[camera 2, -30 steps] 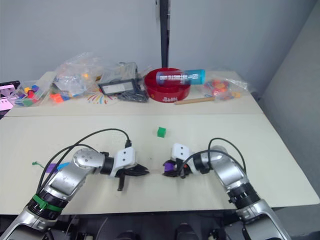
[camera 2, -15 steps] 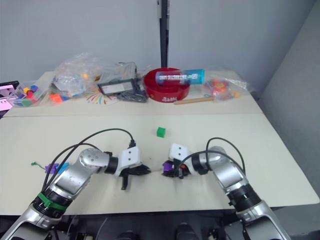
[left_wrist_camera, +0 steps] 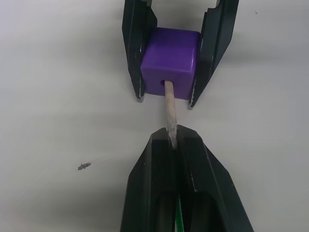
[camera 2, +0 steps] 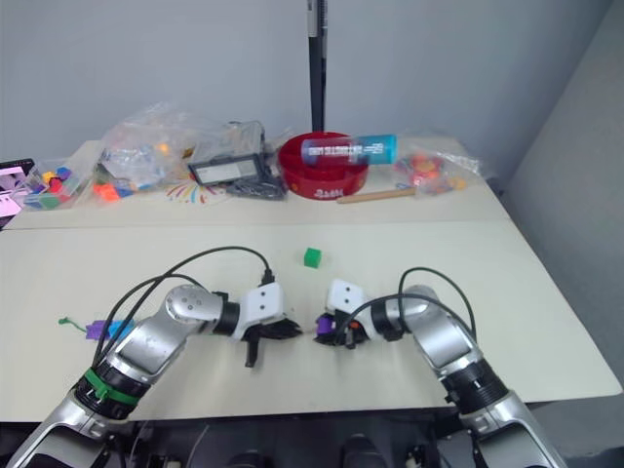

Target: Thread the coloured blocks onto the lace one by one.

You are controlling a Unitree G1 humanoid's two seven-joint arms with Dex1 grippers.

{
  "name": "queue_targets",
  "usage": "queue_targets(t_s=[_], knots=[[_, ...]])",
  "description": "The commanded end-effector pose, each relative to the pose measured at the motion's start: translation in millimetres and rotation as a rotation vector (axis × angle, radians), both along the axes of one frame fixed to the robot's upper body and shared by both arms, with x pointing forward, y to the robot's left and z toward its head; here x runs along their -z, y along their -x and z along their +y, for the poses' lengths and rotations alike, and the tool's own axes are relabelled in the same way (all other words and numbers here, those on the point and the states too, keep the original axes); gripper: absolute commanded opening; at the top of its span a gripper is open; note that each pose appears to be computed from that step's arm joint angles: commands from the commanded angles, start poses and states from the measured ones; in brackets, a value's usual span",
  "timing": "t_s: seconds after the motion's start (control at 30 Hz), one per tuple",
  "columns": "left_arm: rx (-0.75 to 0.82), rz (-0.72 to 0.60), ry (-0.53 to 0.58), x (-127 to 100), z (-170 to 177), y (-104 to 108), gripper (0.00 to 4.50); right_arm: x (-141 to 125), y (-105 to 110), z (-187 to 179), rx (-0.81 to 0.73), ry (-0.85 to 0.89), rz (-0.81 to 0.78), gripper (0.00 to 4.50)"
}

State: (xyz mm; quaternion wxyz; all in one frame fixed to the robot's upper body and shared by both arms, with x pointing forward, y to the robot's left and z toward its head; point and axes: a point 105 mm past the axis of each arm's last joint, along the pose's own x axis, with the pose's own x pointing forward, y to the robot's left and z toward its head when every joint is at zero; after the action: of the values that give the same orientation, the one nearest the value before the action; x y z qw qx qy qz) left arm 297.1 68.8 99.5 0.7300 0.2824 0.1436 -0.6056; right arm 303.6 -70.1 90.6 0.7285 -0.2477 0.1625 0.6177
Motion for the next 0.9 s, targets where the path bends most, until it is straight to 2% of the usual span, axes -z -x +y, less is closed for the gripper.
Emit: queue_targets(t_s=[0.03,0.43,0.9], knots=[[0.076,-0.054,0.033,-18,-20,5,0.00,7,10,11,-0.032,0.000,0.035,1.22],[0.158,-0.030,0.070,-20,-42,11,0.00,8,11,19,-0.025,0.007,0.068,1.22],[0.197,0.004,0.071,-29,-45,22,0.00,11,9,19,0.018,0.007,0.099,1.22]])
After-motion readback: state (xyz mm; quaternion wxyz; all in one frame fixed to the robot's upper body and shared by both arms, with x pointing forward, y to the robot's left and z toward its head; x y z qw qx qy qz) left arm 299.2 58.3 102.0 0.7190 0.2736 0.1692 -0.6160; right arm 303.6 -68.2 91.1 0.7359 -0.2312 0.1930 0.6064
